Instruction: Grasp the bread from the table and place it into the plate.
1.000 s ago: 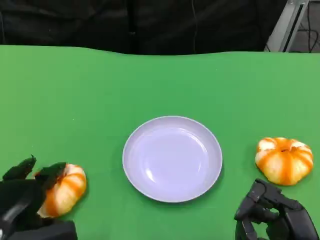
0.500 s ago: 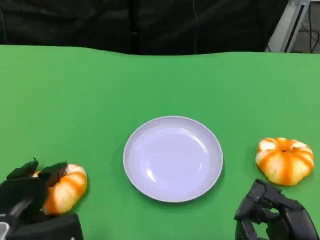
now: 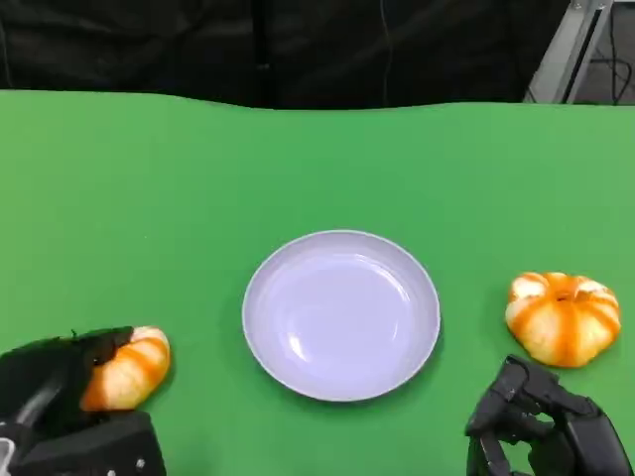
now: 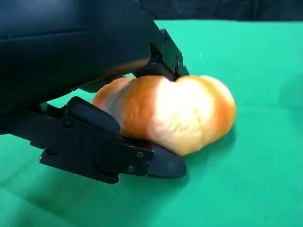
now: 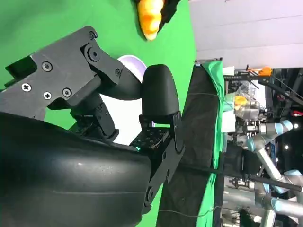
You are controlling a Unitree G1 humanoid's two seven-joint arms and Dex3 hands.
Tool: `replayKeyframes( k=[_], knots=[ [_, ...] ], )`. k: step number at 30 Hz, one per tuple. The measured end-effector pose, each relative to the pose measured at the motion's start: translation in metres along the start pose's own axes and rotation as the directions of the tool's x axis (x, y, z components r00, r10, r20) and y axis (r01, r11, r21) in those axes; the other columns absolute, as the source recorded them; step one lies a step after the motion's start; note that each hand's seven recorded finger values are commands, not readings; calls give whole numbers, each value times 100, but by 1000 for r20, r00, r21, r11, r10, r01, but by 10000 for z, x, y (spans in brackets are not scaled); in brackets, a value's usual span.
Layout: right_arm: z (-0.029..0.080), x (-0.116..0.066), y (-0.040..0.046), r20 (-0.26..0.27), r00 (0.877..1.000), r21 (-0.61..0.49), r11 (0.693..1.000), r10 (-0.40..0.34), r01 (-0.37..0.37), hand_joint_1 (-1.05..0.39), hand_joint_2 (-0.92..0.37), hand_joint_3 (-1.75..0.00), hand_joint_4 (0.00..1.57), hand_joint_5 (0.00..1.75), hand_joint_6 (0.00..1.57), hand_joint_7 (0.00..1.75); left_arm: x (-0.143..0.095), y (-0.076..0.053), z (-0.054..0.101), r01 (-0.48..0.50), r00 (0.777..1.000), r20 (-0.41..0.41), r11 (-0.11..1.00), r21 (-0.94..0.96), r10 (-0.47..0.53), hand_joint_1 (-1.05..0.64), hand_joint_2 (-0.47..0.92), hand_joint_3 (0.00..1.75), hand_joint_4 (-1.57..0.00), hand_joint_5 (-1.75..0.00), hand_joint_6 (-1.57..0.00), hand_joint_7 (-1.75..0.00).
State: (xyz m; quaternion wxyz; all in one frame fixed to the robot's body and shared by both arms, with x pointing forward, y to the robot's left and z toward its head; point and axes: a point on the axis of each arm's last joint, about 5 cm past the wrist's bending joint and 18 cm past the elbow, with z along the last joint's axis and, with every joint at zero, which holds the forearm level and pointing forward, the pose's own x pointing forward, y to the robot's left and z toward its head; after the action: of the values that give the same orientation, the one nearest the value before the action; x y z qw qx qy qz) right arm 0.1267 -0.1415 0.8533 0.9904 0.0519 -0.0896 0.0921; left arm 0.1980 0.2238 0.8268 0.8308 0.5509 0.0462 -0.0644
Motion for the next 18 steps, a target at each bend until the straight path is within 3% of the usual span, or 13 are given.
replayKeyframes(
  k=[2, 3, 4, 6, 14, 18],
  knots=[
    [0, 1, 0, 0, 1000, 0, 1000, 0, 0, -16, -59, -114, 80, 175, 72, 157, 7, 5, 13, -30, 1000, -2, 999, -18, 30, -14, 92, 30, -73, -133, -122, -23],
    [0, 1, 0, 0, 1000, 0, 1000, 0, 0, -16, -59, -114, 80, 175, 72, 158, 8, 7, 16, -39, 999, -3, 999, -25, 38, -13, 92, 28, -62, -158, -89, -94],
    [0, 1, 0, 0, 1000, 0, 1000, 0, 0, -16, -59, -114, 81, 175, 72, 158, 7, 6, 17, -51, 999, -2, 998, -30, 51, -12, 92, 27, -59, -166, -69, -133],
    [0, 0, -1, 0, 1000, 0, 1000, 0, 0, -16, -58, -115, 81, 175, 73, 157, -4, -15, 32, -95, 995, 9, 994, -45, 95, -11, 92, 28, -57, -173, -51, -166],
    [1, 0, 0, 0, 1000, -1, 1000, -4, 4, -16, -58, -115, 81, 175, 73, 156, -8, -27, 65, -184, 981, 42, 980, -81, 188, -9, 92, 27, -58, -175, -47, -175],
    [1, 1, -1, 0, 1000, -1, 1000, -4, 4, -16, -58, -115, 81, 175, 73, 156, 24, 36, 129, -217, 971, 77, 972, -94, 225, -5, 91, 26, -60, -175, -51, -175]
  ],
)
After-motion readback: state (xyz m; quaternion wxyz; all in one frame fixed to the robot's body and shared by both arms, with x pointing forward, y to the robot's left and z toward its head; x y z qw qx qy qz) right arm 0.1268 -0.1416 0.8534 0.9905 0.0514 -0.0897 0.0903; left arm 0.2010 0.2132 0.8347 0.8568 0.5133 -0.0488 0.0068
